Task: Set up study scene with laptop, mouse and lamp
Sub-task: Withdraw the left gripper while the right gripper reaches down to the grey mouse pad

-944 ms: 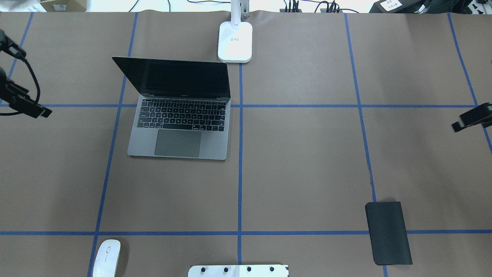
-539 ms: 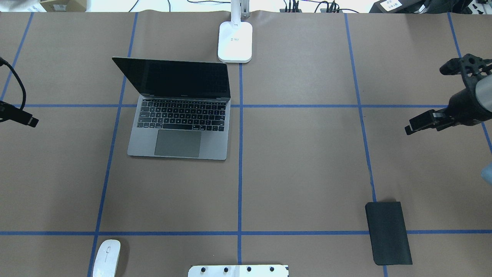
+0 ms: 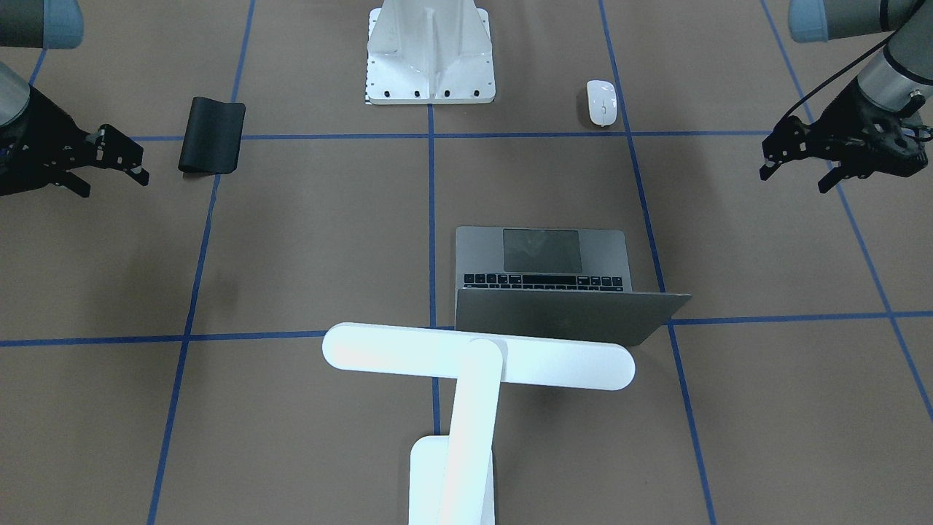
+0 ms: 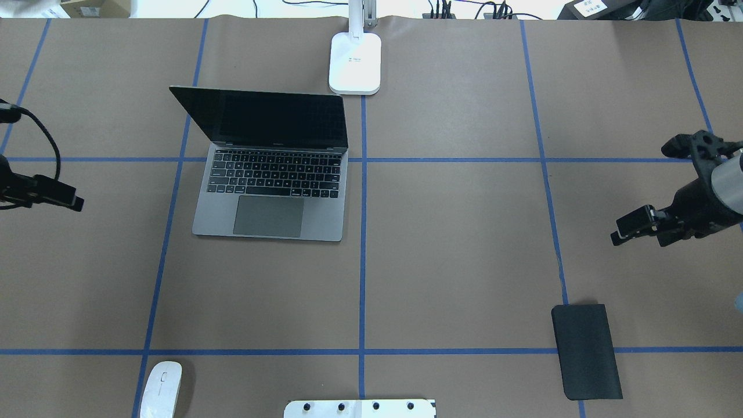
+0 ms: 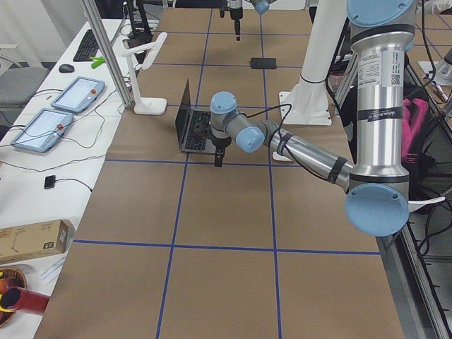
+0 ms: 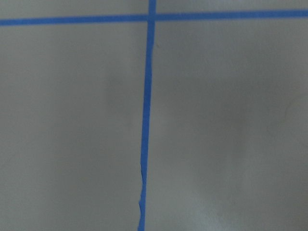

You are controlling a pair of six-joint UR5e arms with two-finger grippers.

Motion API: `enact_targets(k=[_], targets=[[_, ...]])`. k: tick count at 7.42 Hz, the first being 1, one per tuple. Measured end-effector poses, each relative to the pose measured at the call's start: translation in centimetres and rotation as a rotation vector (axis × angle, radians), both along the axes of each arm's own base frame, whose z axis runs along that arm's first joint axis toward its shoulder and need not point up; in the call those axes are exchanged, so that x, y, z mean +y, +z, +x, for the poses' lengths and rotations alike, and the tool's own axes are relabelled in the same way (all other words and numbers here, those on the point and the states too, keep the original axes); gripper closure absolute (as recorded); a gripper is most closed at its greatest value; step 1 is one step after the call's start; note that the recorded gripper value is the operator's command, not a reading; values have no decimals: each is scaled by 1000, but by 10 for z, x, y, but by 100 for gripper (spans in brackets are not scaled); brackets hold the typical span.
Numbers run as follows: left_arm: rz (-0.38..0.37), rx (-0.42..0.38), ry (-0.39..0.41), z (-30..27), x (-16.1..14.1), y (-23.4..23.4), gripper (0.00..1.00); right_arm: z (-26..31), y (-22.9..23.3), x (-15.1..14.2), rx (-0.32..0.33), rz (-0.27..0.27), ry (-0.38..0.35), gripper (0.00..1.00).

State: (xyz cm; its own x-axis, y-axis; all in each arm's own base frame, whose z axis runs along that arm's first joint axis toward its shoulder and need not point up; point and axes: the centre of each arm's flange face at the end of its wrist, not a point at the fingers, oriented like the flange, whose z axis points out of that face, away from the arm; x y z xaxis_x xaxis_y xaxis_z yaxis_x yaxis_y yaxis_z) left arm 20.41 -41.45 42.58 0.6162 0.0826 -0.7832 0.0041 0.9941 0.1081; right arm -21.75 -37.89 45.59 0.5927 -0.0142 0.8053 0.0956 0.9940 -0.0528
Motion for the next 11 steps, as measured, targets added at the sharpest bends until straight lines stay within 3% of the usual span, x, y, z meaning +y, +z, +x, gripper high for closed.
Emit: enact_targets(k=[2,7,11], targets=[[-53,6,-24,42,33,-26,0,-28,5,23,26,-25,-40,3],[-111,14,-22,110,108,-64,0,-50,33,64,15,-5,-117,7],[-109,17,9,124,127,-69,0,-76,51,82,60,-23,-164,8]])
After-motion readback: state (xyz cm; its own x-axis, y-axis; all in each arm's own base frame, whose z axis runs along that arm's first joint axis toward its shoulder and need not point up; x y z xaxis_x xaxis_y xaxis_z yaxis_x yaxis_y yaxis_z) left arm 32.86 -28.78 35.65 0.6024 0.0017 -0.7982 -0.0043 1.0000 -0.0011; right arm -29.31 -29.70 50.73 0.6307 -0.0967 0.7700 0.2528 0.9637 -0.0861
